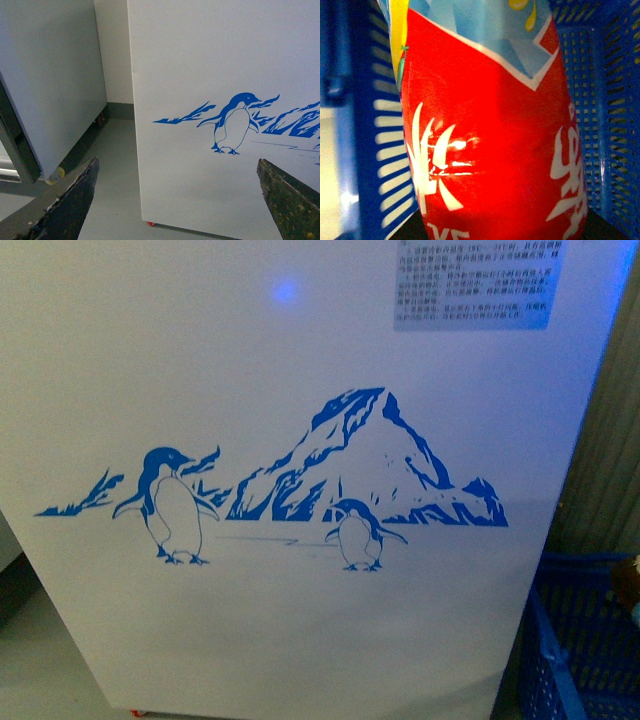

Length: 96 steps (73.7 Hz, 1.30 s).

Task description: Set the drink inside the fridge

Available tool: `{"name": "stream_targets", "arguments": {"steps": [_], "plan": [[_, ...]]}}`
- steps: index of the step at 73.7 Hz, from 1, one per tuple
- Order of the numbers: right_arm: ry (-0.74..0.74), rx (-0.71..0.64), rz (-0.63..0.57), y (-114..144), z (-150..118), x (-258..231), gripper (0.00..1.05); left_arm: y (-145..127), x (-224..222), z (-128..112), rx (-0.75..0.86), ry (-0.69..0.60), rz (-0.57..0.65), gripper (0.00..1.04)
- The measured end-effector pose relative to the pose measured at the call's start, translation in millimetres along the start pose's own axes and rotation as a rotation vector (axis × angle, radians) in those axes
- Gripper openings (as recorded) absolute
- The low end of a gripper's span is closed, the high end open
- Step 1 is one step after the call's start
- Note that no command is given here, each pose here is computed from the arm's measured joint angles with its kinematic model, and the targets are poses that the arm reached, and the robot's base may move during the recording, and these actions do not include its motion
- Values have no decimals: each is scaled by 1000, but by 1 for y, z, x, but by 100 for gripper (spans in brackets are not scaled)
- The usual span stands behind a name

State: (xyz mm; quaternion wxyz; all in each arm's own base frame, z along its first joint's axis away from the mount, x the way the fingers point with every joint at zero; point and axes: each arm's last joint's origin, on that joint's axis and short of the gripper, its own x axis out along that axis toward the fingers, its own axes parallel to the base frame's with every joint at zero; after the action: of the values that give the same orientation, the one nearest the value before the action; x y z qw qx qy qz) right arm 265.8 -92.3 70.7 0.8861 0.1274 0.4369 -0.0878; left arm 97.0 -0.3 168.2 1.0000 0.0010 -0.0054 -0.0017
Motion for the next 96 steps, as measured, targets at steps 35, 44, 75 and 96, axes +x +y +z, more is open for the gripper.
{"name": "stream_targets", "arguments": {"steps": [35,44,75,96], "plan": [[-698,-64,50,33,40,-230,36,0,0,0,0,0,0,97],[-768,-48,108,41,29,-255,36,0,0,0,0,0,0,97],[-929,25,205,53,4,-297,35,0,0,0,0,0,0,97],[-1014,-48,296,74,1,-306,35,0,0,0,0,0,0,97]]}}
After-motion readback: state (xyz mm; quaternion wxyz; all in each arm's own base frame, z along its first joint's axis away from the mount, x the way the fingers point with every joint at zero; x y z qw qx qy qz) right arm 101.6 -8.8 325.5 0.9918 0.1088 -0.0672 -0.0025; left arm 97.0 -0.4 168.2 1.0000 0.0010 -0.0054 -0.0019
